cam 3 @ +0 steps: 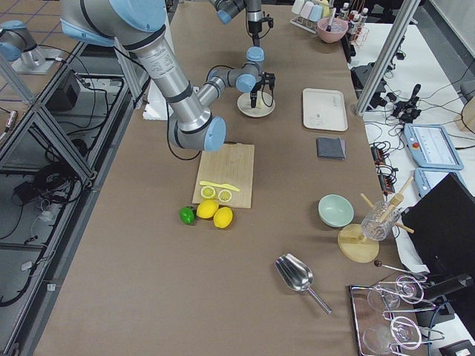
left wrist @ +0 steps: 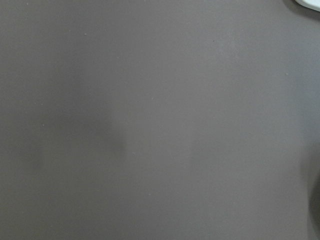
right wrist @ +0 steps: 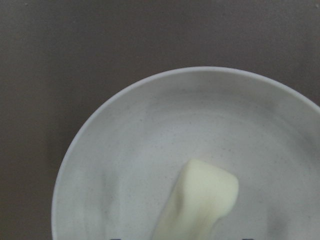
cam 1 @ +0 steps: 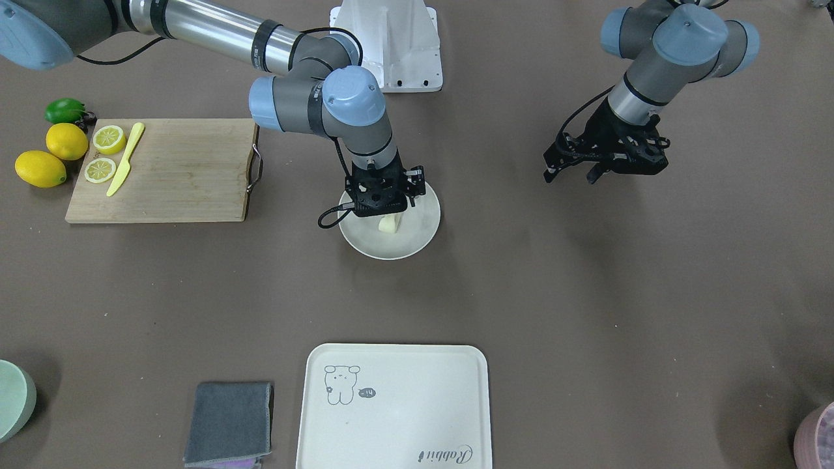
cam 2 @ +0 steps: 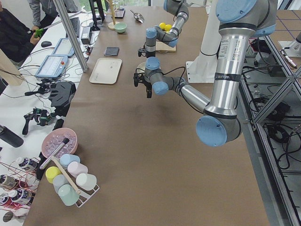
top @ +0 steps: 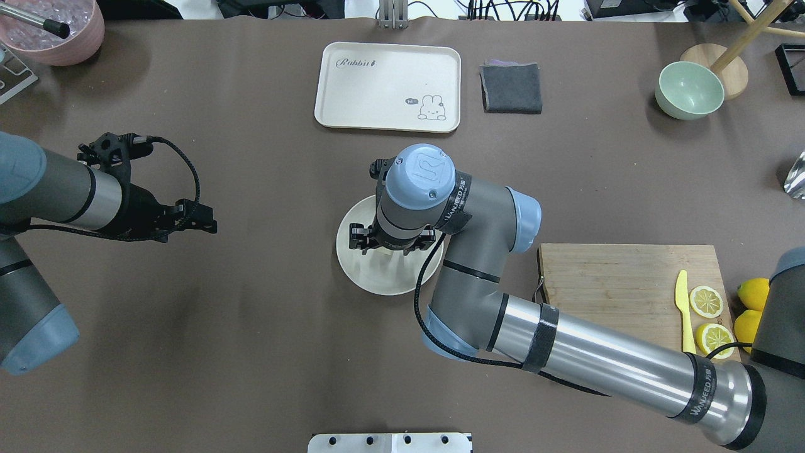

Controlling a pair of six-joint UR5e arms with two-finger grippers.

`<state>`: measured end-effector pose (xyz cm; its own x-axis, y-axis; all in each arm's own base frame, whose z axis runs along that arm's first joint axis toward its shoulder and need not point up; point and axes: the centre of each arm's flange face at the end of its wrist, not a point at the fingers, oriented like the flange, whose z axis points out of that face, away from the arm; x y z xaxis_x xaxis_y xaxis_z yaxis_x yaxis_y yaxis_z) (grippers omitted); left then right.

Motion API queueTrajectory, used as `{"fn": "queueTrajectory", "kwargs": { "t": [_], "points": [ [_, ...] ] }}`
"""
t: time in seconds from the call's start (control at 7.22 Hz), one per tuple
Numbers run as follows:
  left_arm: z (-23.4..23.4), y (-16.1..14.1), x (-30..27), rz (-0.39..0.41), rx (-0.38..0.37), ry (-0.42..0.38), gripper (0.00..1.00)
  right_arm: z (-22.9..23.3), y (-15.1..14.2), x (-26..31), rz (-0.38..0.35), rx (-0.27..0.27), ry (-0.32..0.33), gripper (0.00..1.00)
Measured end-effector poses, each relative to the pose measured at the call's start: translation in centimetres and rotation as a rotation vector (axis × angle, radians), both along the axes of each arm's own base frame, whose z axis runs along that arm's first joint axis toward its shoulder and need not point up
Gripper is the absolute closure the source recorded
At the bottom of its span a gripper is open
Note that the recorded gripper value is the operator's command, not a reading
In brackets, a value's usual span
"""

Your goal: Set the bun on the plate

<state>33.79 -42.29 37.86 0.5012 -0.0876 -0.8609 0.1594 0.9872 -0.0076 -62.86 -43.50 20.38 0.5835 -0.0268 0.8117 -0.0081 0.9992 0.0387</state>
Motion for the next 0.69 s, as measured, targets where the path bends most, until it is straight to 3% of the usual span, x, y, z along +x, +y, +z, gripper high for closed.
{"fn": "queueTrajectory", "kwargs": {
  "t": [0.42,0.69],
  "points": [
    [0.7,-1.6,-3.5,0.014,0.014,0.008,0.02,-0.4,-1.3,6.6,0.009,-0.004,0.031,0.00],
    [5.7,-3.2,-11.2,0.063,0.093,-0.038,0.02,6.0,-3.7,18.5,-0.031,0.029,0.057,0.00]
  ]
}}
